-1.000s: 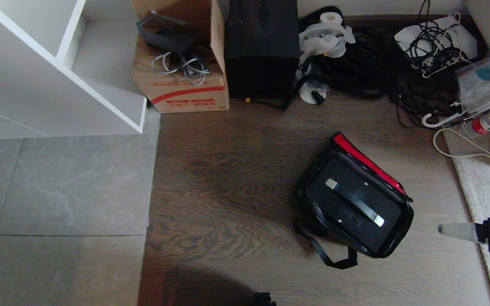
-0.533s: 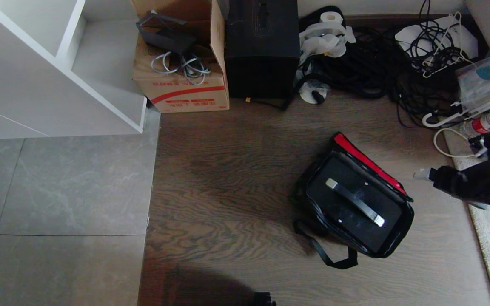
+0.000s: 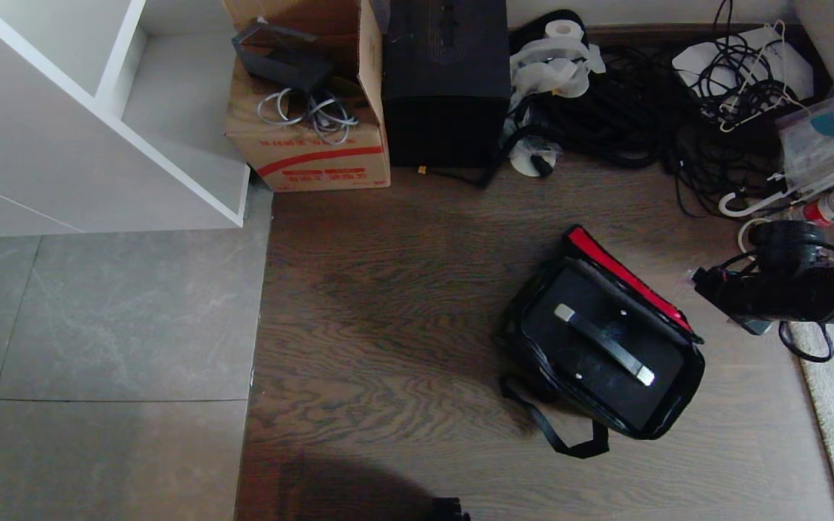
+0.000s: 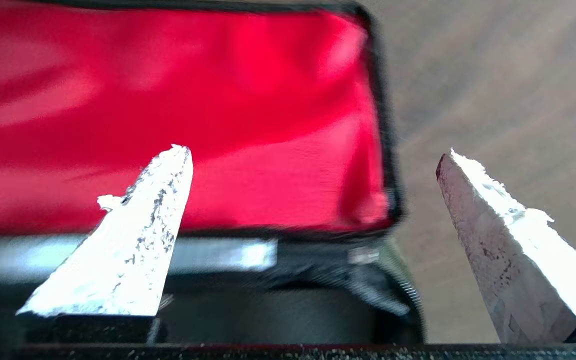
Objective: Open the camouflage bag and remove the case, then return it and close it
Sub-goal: Close the top of the storage box
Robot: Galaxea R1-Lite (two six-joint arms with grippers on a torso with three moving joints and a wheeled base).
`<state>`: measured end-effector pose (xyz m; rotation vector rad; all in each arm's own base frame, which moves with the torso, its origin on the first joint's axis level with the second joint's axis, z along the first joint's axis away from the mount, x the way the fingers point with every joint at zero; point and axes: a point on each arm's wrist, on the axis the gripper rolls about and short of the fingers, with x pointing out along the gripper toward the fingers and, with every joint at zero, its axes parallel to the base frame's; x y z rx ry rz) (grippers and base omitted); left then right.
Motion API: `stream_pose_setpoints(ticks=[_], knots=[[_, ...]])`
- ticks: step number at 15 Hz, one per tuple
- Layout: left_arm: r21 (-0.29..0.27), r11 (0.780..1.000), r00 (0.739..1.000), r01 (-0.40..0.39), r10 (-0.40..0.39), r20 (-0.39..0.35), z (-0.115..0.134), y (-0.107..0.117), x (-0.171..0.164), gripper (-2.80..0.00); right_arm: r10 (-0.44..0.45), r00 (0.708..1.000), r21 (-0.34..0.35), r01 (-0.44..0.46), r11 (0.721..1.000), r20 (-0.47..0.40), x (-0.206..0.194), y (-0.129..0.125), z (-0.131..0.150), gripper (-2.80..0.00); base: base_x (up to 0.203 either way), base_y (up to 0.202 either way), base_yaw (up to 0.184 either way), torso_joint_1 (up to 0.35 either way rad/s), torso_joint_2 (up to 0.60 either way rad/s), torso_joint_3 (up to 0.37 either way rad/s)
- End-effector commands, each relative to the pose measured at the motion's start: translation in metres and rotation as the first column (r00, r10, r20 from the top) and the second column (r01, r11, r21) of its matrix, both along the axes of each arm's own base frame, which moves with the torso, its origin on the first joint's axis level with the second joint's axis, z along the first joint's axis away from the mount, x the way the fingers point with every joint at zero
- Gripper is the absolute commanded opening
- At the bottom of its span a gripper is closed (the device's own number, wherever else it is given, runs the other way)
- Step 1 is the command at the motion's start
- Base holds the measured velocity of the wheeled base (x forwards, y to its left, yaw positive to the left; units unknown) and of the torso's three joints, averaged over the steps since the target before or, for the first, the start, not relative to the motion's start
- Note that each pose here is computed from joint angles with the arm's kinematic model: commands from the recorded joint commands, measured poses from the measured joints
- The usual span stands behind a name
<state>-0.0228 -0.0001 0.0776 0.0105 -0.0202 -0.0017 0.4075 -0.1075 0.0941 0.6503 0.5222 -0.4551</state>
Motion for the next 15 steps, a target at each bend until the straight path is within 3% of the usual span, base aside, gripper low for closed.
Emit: stream_pose_setpoints(ticks=[1,4,7,11,15], knots=[[0.0,1.0,1.0,0.0,0.0,-0.006,-0.003,0.0,0.001,-2.8,-0.063,0.996,0.055,0.066,0.996,-0.056,0.013,-0.007,-0.028,0.0,0.0,0.0,0.0,0.0,0.0,0.0],[0.0,1.0,1.0,0.0,0.0,-0.006,-0.003,0.0,0.001,-2.8,-0.085,0.993,0.098,0.092,0.991,-0.077,0.013,-0.01,-0.038,0.0,0.0,0.0,0.0,0.0,0.0,0.0],[0.0,1.0,1.0,0.0,0.0,-0.007,-0.003,0.0,0.001,-2.8,-0.118,0.991,0.233,0.129,0.964,-0.059,0.016,-0.009,-0.044,0.0,0.0,0.0,0.0,0.0,0.0,0.0],[0.0,1.0,1.0,0.0,0.0,-0.008,-0.003,0.0,0.001,-2.8,-0.12,0.991,0.347,0.134,0.928,-0.061,0.017,-0.018,-0.052,0.0,0.0,0.0,0.0,0.0,0.0,0.0],[0.0,1.0,1.0,0.0,0.0,-0.007,-0.003,0.0,0.001,-2.8,-0.147,0.987,0.368,0.159,0.916,-0.061,0.017,-0.027,-0.057,0.0,0.0,0.0,0.0,0.0,0.0,0.0]])
